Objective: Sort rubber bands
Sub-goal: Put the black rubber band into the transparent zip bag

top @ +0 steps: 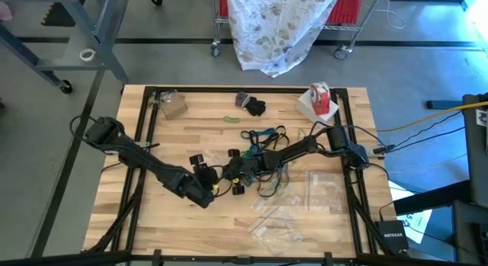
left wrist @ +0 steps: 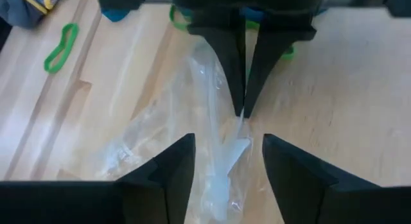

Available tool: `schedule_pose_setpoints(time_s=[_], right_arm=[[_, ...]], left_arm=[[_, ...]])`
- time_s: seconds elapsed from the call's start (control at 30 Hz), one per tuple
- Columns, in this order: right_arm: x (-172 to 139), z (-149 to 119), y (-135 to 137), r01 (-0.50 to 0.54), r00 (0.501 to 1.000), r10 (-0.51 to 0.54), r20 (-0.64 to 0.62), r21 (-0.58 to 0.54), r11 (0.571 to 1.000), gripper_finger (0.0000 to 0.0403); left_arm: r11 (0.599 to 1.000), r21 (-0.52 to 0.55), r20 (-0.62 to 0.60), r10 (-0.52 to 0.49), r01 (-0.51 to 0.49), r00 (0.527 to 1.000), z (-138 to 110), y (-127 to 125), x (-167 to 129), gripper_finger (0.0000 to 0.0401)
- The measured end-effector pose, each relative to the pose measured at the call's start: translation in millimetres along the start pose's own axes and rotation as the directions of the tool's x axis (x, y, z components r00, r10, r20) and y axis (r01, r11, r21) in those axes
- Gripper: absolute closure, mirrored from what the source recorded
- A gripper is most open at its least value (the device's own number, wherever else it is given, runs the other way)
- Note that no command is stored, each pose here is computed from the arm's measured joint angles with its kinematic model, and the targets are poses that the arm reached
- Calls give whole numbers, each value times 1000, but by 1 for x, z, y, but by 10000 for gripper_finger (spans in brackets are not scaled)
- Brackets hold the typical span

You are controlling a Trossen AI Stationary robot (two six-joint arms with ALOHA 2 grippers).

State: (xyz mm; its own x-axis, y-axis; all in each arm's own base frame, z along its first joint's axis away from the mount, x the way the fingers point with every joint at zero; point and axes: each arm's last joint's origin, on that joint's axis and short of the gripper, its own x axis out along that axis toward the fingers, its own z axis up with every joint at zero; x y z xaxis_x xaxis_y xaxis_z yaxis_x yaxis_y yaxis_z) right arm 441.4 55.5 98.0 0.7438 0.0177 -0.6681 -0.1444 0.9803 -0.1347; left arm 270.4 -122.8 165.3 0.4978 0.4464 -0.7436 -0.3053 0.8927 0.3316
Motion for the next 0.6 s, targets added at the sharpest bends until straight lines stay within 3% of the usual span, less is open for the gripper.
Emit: schedule_pose_setpoints(time_s=[0.4, 0.5, 0.6], right_arm=[[0, 1, -1, 8, 1000, -8, 11, 5, 1000, 403], [0, 1, -1, 9, 1000, -9, 13, 8, 1000, 403], [0, 1, -1, 9, 1000, -9, 12, 5, 1000, 403]], left_arm=[[995, -28, -18, 92, -92, 996, 4, 8, 26, 252], [991, -54, -25, 119, -120, 993, 4, 11, 30, 290], [976, -130, -55, 167, -173, 984, 2, 17, 32, 354]])
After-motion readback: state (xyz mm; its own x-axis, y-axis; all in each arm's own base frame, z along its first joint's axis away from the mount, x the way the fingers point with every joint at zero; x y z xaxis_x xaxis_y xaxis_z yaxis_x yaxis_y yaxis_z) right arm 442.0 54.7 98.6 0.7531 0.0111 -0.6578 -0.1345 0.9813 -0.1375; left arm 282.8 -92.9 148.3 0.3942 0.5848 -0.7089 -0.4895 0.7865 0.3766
